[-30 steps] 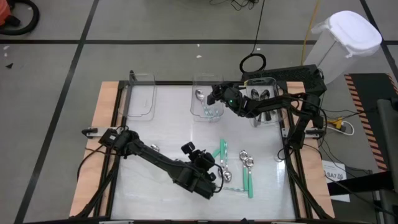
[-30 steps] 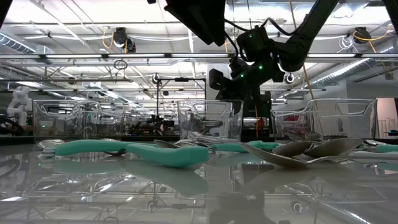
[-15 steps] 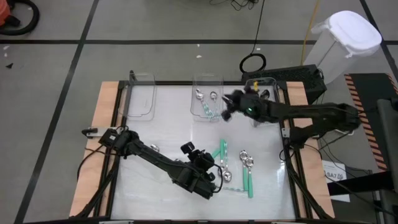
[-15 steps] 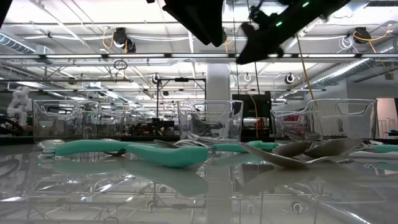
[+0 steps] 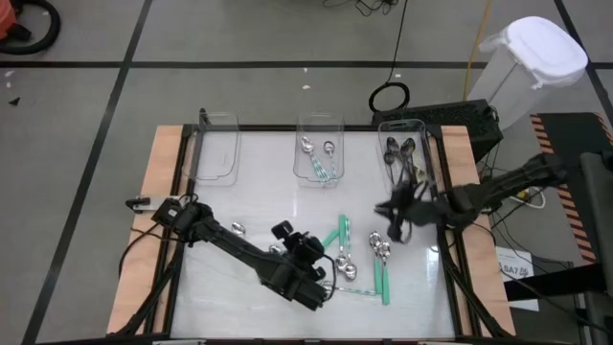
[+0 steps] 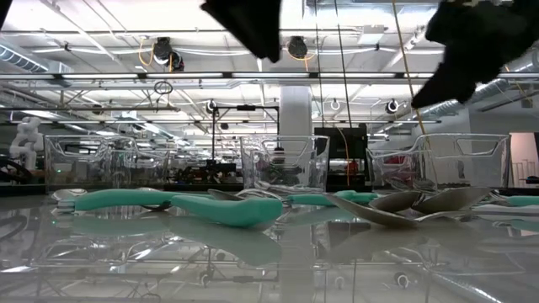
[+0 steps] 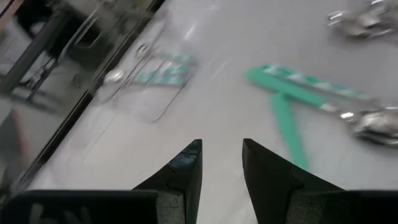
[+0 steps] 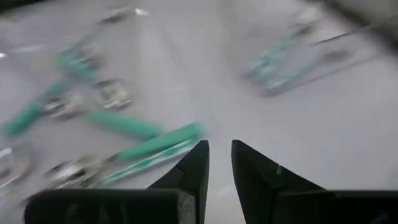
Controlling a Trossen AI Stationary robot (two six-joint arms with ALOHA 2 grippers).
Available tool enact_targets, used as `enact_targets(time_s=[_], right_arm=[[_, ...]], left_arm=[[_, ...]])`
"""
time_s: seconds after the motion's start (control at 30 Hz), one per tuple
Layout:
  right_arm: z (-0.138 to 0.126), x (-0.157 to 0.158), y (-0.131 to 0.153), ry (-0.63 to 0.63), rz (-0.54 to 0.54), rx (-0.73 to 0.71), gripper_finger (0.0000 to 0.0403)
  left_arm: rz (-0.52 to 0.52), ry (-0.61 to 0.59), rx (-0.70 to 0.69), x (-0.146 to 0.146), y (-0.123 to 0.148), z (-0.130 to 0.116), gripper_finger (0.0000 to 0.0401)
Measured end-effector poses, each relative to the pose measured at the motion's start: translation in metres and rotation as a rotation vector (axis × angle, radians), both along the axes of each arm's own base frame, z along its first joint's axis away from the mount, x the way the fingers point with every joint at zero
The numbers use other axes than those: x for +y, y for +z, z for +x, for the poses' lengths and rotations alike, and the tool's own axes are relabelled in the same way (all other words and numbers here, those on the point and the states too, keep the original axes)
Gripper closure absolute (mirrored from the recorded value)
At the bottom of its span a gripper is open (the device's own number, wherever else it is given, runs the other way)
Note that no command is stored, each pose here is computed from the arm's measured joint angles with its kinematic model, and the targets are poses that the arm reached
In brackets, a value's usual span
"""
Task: Sort silverware by color (type)
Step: Put the white-green spoon into the middle transparent bin
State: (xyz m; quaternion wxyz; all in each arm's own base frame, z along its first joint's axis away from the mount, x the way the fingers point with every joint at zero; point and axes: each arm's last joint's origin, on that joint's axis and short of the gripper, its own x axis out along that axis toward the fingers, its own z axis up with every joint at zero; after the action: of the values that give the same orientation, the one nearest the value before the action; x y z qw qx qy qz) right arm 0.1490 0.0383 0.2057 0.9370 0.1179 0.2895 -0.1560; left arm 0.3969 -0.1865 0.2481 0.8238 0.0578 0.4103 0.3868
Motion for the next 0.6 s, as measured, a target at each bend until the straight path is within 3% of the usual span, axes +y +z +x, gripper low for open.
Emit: enact_targets(time_s=[0.13, 0.4, 0.6], right_arm=[[-0.002, 0.021, -0.023, 0.141, 0.076, -0.126, 0.0336], [0.001, 0.044, -0.036, 0.308, 0.039, -0.252, 0.0337], [0.005, 0.049, -0.038, 0.352, -0.011, -0.269, 0.0337]], left_arm=[[-0.037, 0.14, -0.011, 0.005, -0.002, -0.011, 0.0285], [-0.079, 0.208, -0.061, -0.001, -0.01, -0.015, 0.0285], [-0.124, 0.186, 0.026, -0.002, -0.011, -0.016, 0.0285]])
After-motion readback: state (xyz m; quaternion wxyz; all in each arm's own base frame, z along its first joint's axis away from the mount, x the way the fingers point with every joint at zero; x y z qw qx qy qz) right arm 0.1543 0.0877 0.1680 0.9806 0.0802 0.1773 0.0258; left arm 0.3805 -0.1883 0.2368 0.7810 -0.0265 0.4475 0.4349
